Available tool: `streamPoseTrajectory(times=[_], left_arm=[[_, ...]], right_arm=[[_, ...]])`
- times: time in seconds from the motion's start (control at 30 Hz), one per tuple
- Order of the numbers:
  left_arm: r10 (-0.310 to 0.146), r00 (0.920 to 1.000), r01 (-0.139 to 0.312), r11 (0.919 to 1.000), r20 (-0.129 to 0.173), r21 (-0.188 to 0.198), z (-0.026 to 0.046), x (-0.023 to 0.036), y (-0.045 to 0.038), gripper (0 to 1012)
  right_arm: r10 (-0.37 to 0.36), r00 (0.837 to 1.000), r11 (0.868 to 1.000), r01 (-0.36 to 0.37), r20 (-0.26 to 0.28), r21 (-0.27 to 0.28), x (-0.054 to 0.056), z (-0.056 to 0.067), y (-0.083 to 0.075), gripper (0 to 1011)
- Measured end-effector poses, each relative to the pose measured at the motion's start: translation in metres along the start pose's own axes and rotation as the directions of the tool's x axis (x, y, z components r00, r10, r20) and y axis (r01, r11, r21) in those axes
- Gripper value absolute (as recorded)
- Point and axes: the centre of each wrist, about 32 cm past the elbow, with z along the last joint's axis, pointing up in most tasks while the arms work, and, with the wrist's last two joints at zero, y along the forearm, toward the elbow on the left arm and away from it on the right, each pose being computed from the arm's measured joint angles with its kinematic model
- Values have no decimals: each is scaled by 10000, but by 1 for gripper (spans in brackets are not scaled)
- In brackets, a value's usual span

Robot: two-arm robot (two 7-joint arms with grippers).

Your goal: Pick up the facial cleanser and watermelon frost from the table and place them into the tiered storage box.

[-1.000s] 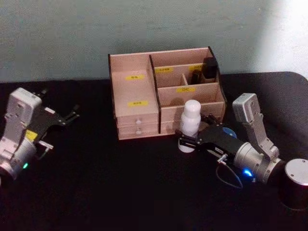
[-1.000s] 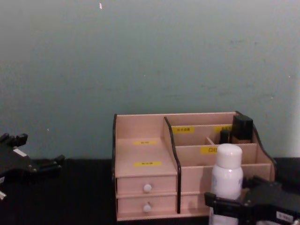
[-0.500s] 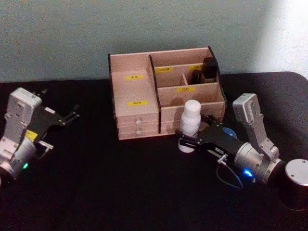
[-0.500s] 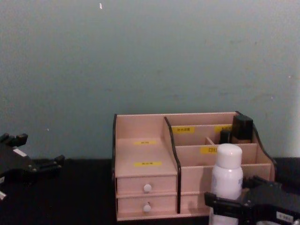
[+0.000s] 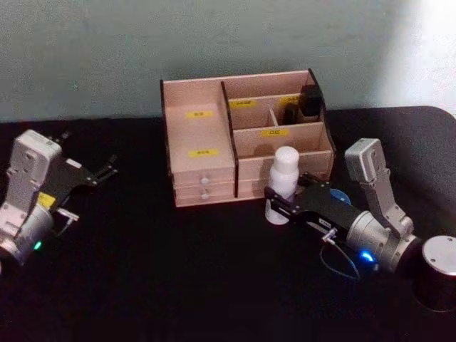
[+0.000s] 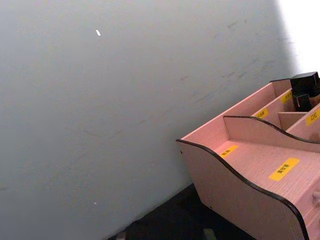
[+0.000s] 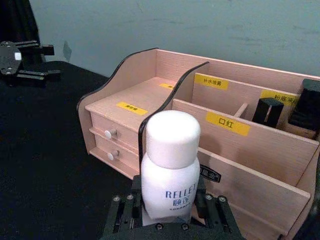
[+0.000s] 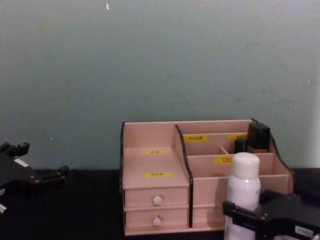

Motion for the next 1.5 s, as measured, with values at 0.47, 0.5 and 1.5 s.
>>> streamPoseTrajectory(times=[0.47,0.5,1.5], left_arm=[[0,10000,0,10000,0,0,0,0,0,1001],[0,10000,0,10000,0,0,0,0,0,1001],[0,10000,0,10000,0,0,0,0,0,1001]], right_arm=[[-4,10000,10000,4,2,3,0,0,0,589],[-4,10000,10000,4,2,3,0,0,0,588],[374,9993,9983,-378,94,444,8,250,-93,588]])
